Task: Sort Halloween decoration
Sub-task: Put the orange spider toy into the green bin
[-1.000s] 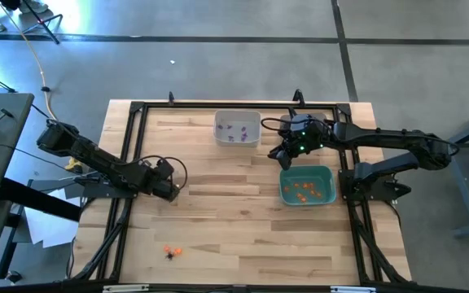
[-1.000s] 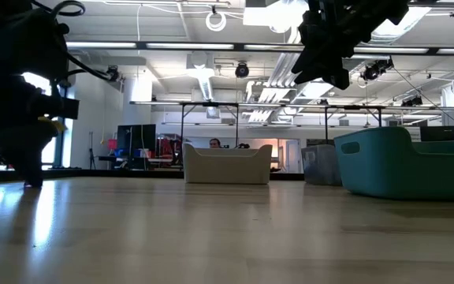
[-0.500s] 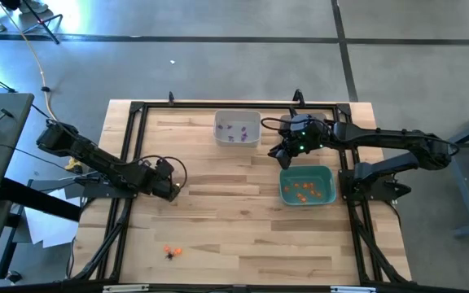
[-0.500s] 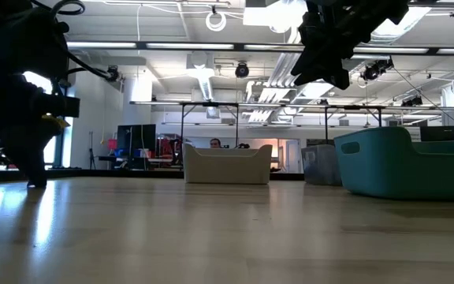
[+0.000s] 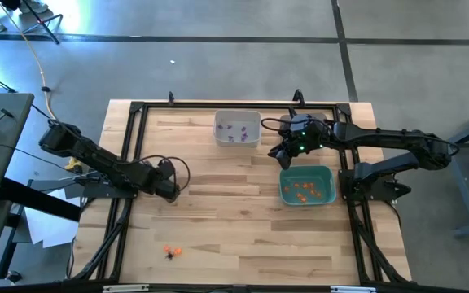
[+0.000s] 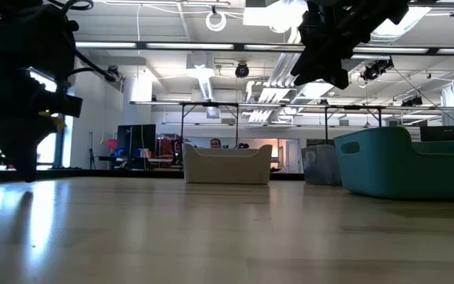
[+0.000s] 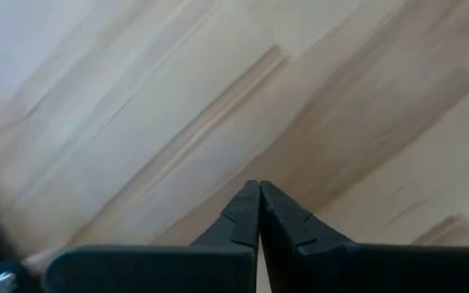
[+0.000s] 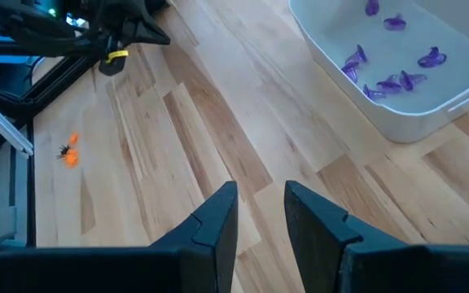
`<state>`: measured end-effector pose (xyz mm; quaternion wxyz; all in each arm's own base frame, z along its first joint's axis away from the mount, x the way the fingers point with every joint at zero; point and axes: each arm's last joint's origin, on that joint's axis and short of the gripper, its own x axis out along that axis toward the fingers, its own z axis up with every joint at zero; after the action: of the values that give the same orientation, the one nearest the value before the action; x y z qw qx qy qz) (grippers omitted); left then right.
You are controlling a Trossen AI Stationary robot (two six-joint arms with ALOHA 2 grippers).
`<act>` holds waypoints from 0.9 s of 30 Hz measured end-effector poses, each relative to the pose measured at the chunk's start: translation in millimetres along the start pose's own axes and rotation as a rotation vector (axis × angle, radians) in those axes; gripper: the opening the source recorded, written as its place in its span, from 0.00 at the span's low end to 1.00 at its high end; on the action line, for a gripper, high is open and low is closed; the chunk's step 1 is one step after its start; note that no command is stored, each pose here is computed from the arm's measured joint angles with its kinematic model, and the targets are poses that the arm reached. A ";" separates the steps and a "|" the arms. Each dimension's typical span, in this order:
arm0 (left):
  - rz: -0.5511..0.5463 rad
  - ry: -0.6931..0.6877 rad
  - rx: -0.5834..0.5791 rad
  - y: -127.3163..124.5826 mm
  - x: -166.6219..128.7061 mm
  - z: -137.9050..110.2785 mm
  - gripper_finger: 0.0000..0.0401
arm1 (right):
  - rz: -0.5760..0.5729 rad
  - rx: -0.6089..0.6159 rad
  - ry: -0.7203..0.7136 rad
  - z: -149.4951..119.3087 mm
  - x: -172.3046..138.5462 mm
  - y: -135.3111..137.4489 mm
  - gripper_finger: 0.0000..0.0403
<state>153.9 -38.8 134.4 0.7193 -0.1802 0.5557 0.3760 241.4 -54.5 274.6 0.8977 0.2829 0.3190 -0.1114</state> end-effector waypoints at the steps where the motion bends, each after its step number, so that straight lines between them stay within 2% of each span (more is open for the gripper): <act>1: 0.004 0.005 0.007 0.6 0.3 -0.5 0.01 | -0.001 0.000 0.001 -0.1 0.0 -0.1 0.25; 12: -0.004 -0.009 0.019 -0.4 -0.7 0.7 0.00 | -0.003 0.001 0.005 -0.5 0.0 -0.3 0.25; 20: -0.011 -0.019 0.016 -1.4 -1.2 1.4 0.00 | -0.010 -0.070 0.002 -0.4 0.0 -0.5 0.25; 27: -0.062 0.043 0.054 -3.9 -1.5 0.2 0.09 | -0.010 -0.024 0.002 -0.4 0.0 -0.4 0.25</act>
<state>156.8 -41.8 135.2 0.7231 -0.1858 0.5752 0.3342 241.1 -54.6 274.1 0.9002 0.2706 0.3223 -0.1117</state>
